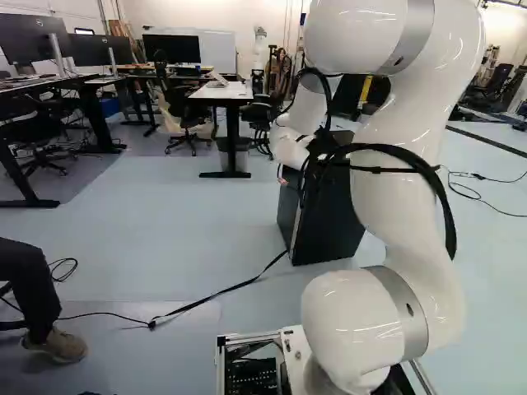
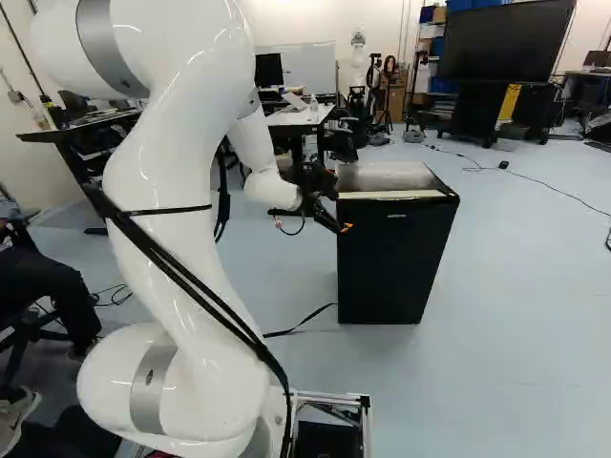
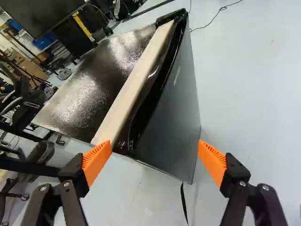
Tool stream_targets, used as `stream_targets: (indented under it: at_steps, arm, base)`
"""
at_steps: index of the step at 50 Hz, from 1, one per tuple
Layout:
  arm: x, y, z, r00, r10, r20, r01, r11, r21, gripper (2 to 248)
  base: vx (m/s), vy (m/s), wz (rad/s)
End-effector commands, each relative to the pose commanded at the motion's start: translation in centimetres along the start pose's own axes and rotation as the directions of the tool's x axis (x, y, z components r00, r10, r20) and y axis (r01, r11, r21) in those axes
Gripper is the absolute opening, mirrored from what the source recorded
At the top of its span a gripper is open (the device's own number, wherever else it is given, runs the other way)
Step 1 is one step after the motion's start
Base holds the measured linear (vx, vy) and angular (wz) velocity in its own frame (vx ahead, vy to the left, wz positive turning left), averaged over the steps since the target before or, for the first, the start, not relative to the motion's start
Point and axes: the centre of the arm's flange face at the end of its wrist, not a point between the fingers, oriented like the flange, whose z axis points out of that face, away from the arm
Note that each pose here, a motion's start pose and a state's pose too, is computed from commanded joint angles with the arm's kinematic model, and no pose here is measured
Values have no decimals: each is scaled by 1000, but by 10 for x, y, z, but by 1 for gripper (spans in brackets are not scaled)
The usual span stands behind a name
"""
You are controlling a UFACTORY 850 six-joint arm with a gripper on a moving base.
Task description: Open the fridge door
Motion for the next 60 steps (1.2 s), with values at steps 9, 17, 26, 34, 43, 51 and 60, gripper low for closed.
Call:
stream_targets:
  at_steps: [9,17,26,34,43,51,60]
  arm:
    - [0,0,1,1000,8,0,-8,1000,-7,247]
    - [0,2,1,1000,31,-1,-31,999,-31,247]
    - [0,5,1,998,62,-2,-62,996,-64,247]
    - [-1,9,0,996,94,-4,-94,991,-100,247]
    - [0,24,-7,989,148,-1,-146,975,-168,247]
    - [1,41,-13,979,201,-3,-196,952,-237,247]
    - [3,62,-20,964,265,-12,-255,914,-315,247]
  base:
    - [0,0,0]
    - [0,0,0]
    - [0,2,7]
    - [1,8,33]
    - [-1,-12,-47]
    - [0,-1,-4]
    - [0,0,0]
